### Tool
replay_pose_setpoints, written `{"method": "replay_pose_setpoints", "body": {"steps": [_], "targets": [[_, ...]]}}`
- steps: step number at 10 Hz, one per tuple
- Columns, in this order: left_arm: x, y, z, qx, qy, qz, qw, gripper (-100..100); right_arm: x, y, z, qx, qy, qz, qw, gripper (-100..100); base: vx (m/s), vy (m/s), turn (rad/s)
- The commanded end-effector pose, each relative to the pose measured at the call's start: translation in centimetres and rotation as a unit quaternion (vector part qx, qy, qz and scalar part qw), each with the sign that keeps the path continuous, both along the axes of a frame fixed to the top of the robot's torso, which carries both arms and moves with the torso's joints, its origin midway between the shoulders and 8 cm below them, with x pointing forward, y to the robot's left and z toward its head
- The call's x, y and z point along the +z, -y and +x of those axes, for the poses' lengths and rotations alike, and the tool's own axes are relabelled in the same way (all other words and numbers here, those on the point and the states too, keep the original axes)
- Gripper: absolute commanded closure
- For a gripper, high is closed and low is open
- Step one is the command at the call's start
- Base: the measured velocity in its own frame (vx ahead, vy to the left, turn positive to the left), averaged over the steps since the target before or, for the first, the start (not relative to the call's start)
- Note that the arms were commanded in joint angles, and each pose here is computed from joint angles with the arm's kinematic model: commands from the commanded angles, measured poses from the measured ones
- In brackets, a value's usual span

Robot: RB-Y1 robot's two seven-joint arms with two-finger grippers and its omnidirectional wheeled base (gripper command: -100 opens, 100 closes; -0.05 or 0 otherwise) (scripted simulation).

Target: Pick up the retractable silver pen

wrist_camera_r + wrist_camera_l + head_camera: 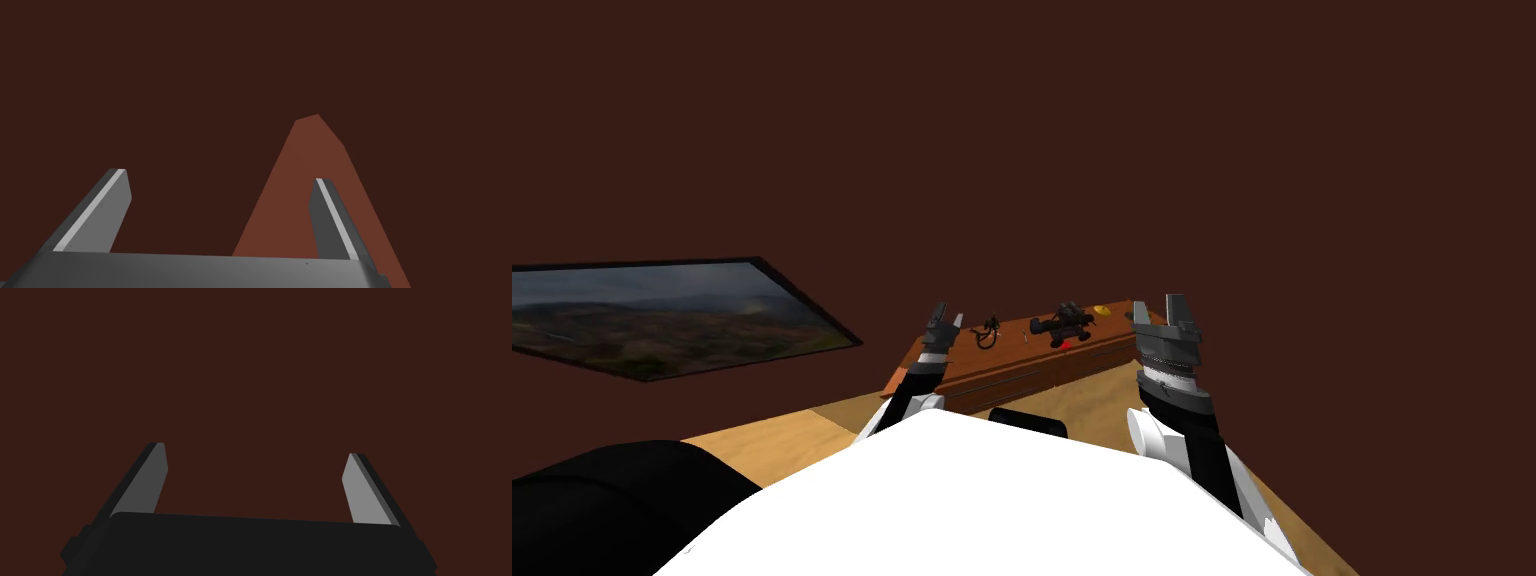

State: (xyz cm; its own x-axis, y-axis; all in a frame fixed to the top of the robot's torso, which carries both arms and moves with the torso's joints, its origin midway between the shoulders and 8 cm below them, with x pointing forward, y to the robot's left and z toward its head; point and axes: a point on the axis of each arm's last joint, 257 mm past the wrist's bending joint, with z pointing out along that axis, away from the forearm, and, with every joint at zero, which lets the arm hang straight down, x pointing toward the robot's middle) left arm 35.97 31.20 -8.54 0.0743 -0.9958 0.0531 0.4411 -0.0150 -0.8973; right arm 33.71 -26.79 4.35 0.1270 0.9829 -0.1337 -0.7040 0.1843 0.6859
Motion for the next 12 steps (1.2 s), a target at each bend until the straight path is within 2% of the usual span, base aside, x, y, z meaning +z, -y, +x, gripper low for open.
{"method": "replay_pose_setpoints", "body": {"steps": [1, 2, 4, 5, 6, 7, 9, 10, 11, 12], "targets": [[-3.2, -0.8, 0.8, 0.003, -0.049, 0.014, 0.9987, -100, 0.0, 0.0, 0.0, 0.0, 0.0, 0.0, 1.0, 0, -0.033, -0.007, -0.238], [-3.4, -0.8, 0.8, 0.003, -0.052, 0.013, 0.9986, -100, 0.0, 0.0, 0.0, 0.0, 0.0, 0.0, 1.0, 0, -0.022, -0.004, -0.103], [-7.8, -1.9, 1.0, 0.01, -0.117, 0.028, 0.9927, -100, 0.0, 0.0, 0.0, 0.0, 0.0, 0.0, 1.0, 0, -0.016, -0.011, -0.256], [-8.0, -1.9, 1.0, 0.011, -0.121, 0.027, 0.9922, -100, 0.0, 0.0, 0.0, 0.0, 0.0, 0.0, 1.0, 0, -0.017, -0.003, -0.108], [-10.5, -2.6, 0.9, 0.016, -0.158, 0.034, 0.9867, -100, 0.0, 0.0, 0.0, 0.0, 0.0, 0.0, 1.0, 0, -0.018, -0.009, -0.212], [-10.5, -2.6, 0.9, 0.016, -0.158, 0.034, 0.9867, -100, 0.0, 0.0, 0.0, 0.0, 0.0, 0.0, 1.0, 0, -0.015, -0.006, -0.114], [-15.4, -4.1, 0.2, 0.029, -0.226, 0.047, 0.9724, -100, 0.0, 0.0, 0.0, 0.0, 0.0, 0.0, 1.0, 0, -0.014, -0.015, -0.289], [-15.8, -4.2, 0.2, 0.03, -0.234, 0.046, 0.9708, -100, 0.0, 0.0, 0.0, 0.0, 0.0, 0.0, 1.0, 0, -0.014, -0.009, -0.139], [-18.2, -5.1, -0.4, 0.038, -0.267, 0.052, 0.9615, -100, 0.0, 0.0, 0.0, 0.0, 0.0, 0.0, 1.0, 0, -0.012, -0.013, -0.188], [-18.5, -5.1, -0.4, 0.038, -0.272, 0.052, 0.9601, -100, 0.0, 0.0, 0.0, 0.0, 0.0, 0.0, 1.0, 0, -0.01, -0.008, -0.138]]}}
